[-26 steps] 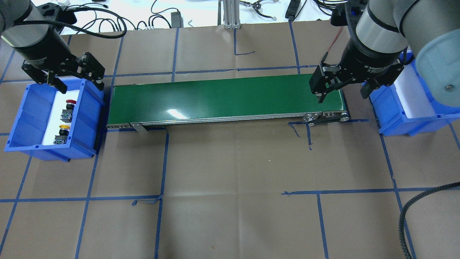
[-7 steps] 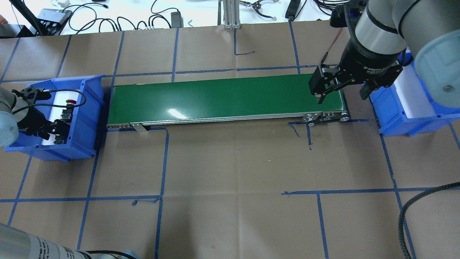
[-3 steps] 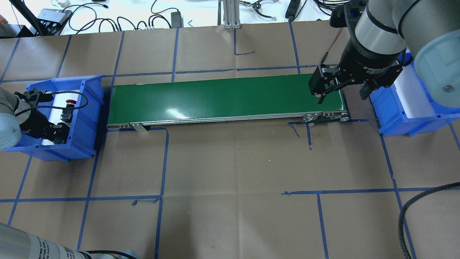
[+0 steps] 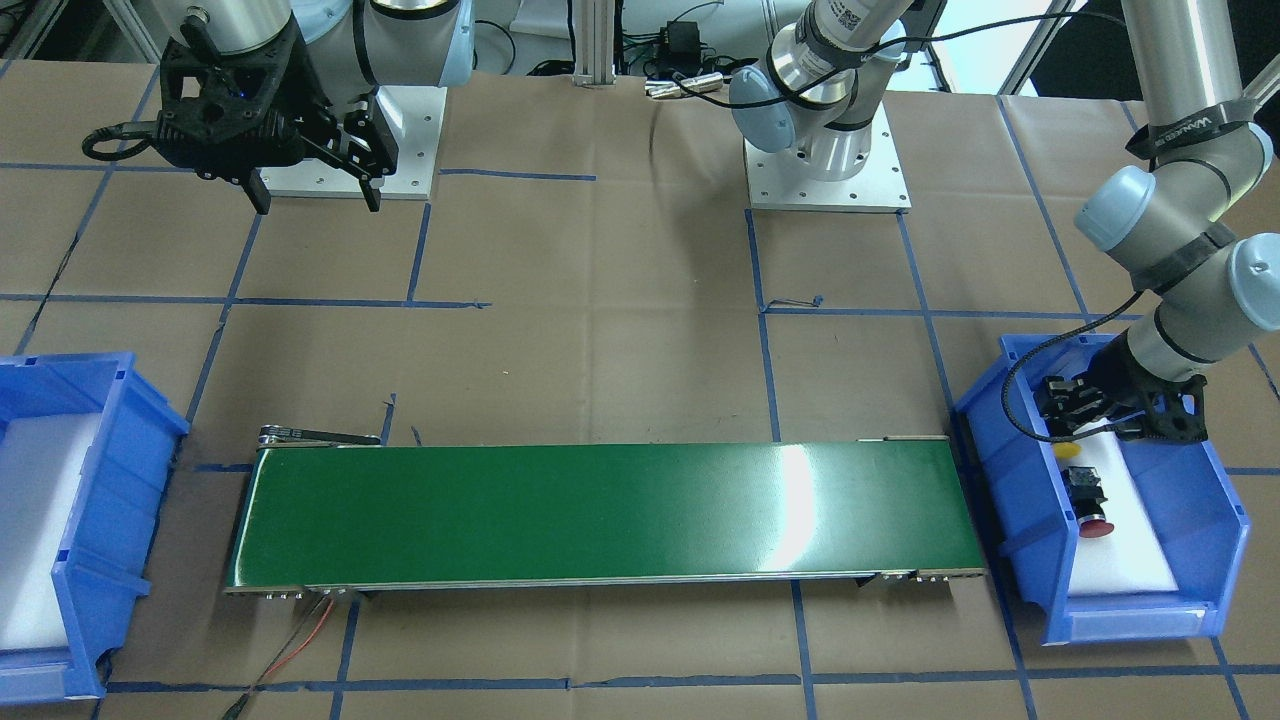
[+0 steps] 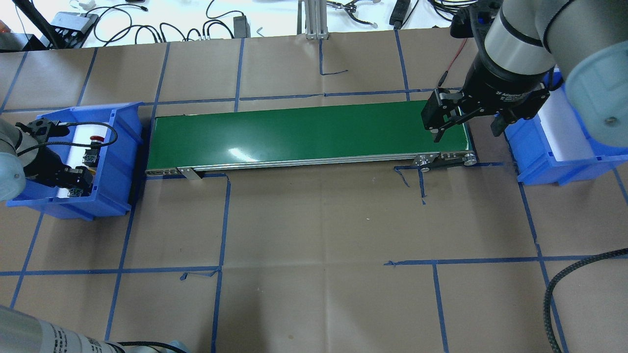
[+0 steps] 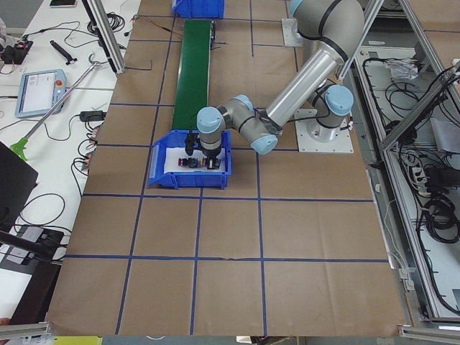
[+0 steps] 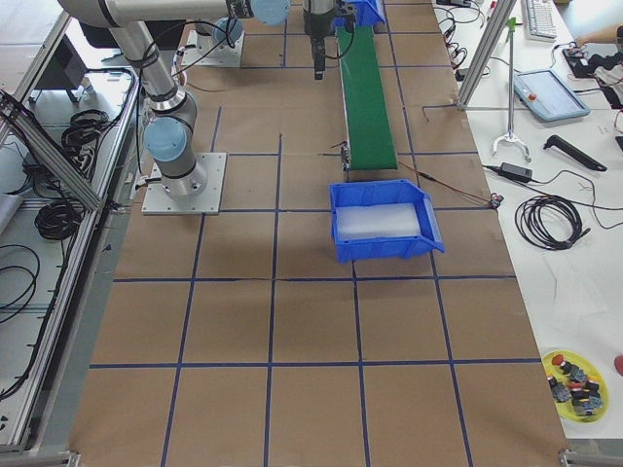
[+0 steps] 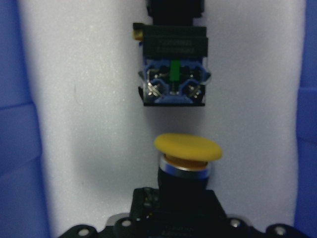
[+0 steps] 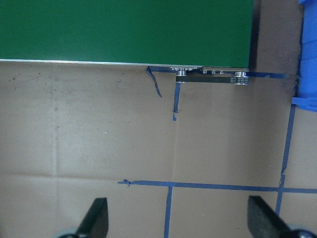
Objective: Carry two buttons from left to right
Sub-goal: 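Close the left gripper on the yellow button and lift it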
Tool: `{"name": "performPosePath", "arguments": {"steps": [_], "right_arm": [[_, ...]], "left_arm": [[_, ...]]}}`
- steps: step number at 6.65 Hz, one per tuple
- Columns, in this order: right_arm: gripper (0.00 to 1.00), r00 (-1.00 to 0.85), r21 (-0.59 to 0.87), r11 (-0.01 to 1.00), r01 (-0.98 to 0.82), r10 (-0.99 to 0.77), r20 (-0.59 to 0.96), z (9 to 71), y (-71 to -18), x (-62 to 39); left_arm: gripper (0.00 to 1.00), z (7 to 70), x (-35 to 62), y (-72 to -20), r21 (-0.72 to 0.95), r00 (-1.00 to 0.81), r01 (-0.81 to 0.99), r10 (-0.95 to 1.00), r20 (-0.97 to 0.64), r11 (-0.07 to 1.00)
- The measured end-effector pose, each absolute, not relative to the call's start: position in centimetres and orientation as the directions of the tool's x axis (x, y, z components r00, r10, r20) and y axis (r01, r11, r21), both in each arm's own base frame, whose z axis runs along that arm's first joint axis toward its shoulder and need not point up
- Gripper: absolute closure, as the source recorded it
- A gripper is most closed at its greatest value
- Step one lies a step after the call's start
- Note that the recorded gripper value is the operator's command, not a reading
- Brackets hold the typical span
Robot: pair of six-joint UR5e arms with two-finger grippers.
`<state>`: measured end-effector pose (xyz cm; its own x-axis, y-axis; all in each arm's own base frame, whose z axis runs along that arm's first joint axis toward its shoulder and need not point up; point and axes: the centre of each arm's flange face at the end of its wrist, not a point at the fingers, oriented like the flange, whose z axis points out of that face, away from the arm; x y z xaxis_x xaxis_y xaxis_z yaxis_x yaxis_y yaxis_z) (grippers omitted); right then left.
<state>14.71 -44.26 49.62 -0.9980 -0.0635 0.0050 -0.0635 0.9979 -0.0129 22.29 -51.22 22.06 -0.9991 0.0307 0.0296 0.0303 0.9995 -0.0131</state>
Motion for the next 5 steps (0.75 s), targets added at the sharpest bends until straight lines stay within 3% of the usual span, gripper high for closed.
{"name": "performPosePath", "arguments": {"steps": [5], "right_arm": [[0.0, -0.998, -0.013, 0.998, -0.064, -0.064, 0.005, 49.6, -44.3, 14.7]], "left_arm": [[0.89, 35.0, 22.9, -53.7, -0.031, -0.999, 0.045, 0.046, 0.008, 0.998]]}}
